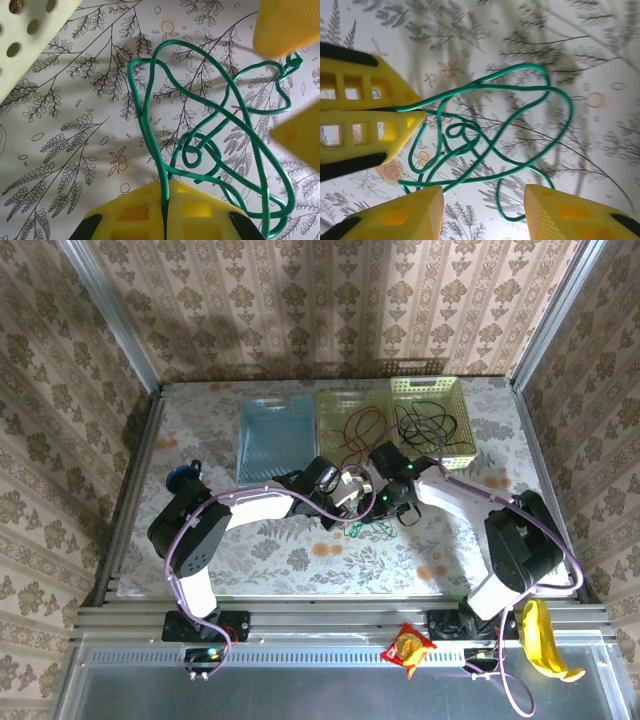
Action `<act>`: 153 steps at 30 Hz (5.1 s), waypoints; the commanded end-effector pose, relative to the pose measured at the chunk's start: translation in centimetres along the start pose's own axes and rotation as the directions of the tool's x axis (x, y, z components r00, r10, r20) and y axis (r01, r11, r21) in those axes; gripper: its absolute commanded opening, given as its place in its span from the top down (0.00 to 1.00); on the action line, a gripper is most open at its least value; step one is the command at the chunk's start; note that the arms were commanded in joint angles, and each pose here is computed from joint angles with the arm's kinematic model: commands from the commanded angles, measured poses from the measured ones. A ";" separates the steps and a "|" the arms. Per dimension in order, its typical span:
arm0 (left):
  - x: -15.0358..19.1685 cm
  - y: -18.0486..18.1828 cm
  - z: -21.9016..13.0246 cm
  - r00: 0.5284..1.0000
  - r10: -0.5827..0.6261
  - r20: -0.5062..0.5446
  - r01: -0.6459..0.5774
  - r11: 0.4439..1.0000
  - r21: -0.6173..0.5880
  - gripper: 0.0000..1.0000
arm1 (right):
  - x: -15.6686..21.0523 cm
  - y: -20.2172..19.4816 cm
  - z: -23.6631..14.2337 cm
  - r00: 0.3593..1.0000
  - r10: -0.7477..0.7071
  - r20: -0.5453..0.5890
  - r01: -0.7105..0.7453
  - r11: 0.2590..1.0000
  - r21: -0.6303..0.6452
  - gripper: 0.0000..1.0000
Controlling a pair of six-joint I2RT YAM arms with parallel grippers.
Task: Untangle the cables
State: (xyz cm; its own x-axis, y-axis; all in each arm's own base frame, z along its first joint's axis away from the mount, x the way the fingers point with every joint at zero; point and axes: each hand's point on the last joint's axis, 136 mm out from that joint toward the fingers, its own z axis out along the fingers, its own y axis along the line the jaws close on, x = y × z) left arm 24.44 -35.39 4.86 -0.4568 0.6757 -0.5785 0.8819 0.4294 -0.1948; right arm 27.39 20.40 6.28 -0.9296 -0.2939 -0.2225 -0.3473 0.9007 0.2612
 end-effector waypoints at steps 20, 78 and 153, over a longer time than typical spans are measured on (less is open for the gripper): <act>-3.5 -0.4 -8.8 0.962 -0.107 0.250 0.122 0.992 -0.042 1.00 | 3.8 -5.4 3.1 0.967 0.190 -0.169 -0.164 0.974 0.157 0.74; -9.1 5.7 -36.8 0.552 -0.099 0.828 0.289 0.954 -0.078 1.00 | 6.0 -7.3 2.9 0.915 0.359 -0.181 -0.345 0.932 0.108 0.96; -9.7 9.3 -16.5 0.729 -0.352 0.587 0.437 0.899 -0.003 0.03 | 1.9 -1.3 -3.1 0.990 0.137 0.036 -0.134 0.988 -0.073 1.00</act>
State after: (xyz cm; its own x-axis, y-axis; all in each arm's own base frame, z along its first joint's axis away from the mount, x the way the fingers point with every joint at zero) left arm 38.75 -23.00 22.36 -0.5051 -0.2006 -0.8394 0.3438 0.8453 -0.4089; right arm 26.38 17.24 7.76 -0.9705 -0.1257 -0.2056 -0.1900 0.9239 0.3322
